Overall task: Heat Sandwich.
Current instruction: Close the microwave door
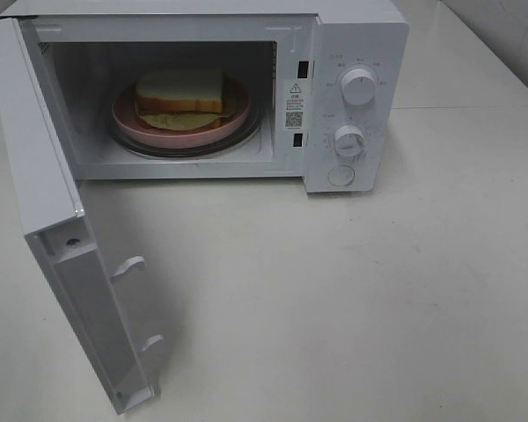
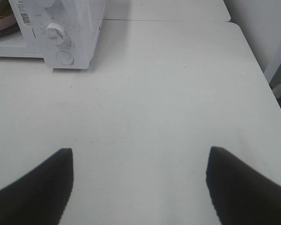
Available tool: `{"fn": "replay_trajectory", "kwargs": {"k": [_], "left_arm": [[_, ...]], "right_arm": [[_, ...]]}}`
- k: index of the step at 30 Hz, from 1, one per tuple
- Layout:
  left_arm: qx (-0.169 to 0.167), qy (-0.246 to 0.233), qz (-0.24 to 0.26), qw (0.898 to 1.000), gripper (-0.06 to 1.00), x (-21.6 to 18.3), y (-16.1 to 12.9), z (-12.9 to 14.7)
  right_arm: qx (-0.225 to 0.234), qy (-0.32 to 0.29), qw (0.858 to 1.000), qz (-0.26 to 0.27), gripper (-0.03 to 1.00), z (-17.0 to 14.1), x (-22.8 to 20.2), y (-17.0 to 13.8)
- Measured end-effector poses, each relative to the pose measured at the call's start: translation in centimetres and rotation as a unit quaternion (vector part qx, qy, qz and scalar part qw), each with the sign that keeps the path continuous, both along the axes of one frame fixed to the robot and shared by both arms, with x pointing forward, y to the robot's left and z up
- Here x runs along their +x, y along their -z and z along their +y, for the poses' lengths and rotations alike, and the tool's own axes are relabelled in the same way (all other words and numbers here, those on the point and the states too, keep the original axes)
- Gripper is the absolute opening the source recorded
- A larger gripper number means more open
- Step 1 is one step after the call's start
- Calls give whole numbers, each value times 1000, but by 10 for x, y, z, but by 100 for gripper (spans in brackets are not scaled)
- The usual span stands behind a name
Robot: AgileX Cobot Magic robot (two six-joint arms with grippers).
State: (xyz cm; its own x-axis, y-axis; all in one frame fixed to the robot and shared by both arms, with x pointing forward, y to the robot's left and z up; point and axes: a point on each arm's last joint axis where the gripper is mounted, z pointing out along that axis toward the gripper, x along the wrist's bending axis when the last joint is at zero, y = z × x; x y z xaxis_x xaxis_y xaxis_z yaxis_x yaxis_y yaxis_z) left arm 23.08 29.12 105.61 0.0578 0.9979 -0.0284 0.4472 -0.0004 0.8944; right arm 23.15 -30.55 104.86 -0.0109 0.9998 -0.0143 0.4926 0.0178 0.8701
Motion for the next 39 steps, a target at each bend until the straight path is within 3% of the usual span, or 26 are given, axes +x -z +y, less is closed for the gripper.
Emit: {"fn": "replay_trajectory", "kwargs": {"k": [26, 33, 39], "left_arm": [[-16, 11, -1, 1000, 97, 0, 0, -3], [-18, 8, -40, 999, 97, 1, -13, -3], [-23, 2, -15, 1000, 87, 27, -20, -1]], "right_arm": [[0, 0, 1000, 0, 76, 0, 0, 0], [0, 0, 1000, 0, 76, 0, 0, 0], [0, 0, 1000, 0, 76, 0, 0, 0]]}}
